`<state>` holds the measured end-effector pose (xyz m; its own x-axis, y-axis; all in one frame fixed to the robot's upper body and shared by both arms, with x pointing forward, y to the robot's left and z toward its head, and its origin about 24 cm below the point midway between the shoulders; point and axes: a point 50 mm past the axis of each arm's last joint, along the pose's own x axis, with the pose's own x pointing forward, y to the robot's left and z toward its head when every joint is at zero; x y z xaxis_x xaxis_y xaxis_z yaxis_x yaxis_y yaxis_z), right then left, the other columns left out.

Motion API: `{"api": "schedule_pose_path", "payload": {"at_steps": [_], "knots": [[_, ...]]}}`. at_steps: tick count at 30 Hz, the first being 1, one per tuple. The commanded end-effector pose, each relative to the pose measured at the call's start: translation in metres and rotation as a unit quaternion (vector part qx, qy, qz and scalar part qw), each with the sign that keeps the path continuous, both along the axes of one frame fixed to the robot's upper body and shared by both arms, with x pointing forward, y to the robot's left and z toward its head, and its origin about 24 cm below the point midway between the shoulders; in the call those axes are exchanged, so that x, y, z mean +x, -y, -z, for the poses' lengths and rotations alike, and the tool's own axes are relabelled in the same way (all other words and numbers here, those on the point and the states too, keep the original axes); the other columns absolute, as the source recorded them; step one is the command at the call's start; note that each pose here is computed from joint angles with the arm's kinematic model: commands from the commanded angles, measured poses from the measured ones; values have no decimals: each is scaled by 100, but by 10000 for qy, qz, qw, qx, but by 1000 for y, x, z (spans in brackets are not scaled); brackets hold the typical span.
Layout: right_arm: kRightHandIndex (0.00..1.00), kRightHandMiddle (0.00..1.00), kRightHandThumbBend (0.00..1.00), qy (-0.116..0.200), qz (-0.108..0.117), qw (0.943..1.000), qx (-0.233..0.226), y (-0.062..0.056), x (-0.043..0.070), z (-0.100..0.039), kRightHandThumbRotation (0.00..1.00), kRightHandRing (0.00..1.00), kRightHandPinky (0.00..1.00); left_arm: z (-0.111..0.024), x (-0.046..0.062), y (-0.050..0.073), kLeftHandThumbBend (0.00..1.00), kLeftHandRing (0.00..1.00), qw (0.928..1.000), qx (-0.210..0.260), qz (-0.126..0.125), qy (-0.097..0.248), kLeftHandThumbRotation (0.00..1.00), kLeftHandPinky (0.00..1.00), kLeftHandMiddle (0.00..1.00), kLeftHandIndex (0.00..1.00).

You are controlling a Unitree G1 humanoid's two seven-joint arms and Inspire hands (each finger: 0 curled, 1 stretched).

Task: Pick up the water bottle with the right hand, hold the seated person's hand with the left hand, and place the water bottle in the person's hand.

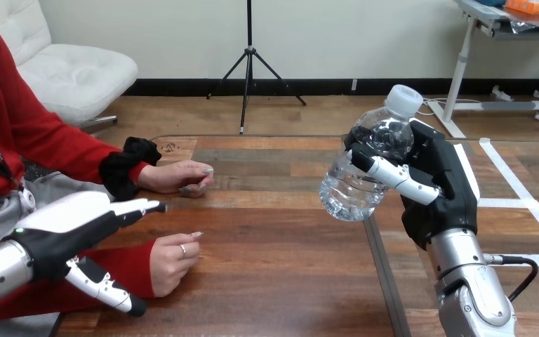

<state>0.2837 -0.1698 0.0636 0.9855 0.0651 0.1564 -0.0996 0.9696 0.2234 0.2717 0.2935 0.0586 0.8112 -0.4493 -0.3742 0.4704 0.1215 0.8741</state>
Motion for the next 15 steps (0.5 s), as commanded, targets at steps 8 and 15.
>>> {"api": "schedule_pose_path", "payload": {"at_steps": [8, 15], "knots": [[36, 35, 78, 921, -4, 9956, -146, -4, 7, -51, 0, 33, 31, -15, 24, -3, 100, 96, 9989, 309, -169, 318, 38, 92, 98, 95], [35, 35, 77, 962, 25, 9952, -171, -4, 6, -55, 0, 32, 31, -10, 27, -3, 100, 97, 9984, 444, -224, 279, 38, 93, 99, 96]]}}
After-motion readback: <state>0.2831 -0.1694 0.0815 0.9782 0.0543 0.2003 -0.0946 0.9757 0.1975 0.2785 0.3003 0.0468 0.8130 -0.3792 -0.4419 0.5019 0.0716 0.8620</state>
